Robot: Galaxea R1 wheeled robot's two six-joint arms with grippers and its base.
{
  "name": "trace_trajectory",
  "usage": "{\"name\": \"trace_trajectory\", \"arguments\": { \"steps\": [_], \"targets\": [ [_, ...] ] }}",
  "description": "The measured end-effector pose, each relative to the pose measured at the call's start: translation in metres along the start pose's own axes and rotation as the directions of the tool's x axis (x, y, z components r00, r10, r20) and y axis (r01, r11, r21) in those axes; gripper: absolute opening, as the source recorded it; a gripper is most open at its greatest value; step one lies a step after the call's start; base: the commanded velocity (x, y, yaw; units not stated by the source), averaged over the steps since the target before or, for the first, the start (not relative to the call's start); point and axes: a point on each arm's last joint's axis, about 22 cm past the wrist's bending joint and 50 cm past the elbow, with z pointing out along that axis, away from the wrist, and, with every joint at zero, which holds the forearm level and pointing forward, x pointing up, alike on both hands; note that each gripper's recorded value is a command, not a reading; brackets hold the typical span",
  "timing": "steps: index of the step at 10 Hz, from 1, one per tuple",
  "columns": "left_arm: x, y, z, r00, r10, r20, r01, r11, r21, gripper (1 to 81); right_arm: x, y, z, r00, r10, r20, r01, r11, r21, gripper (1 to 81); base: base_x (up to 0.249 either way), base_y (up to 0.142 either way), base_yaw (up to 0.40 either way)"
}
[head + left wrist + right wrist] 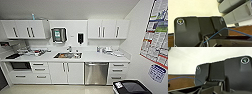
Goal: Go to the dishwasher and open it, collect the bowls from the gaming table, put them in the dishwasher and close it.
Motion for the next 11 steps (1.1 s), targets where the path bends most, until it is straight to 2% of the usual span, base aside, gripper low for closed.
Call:
{"name": "trace_trajectory", "arguments": {
  "steps": [11],
  "targets": [
    [-0.0008,0.0004,0.0000,1.0000,0.000,0.001,0.000,1.0000,0.000,81.1,0.0021,-0.0001,0.0000,1.0000,-0.002,-0.004,0.002,1.0000,0.000,81.1,0.090,0.000,0.000]
  ]
}}
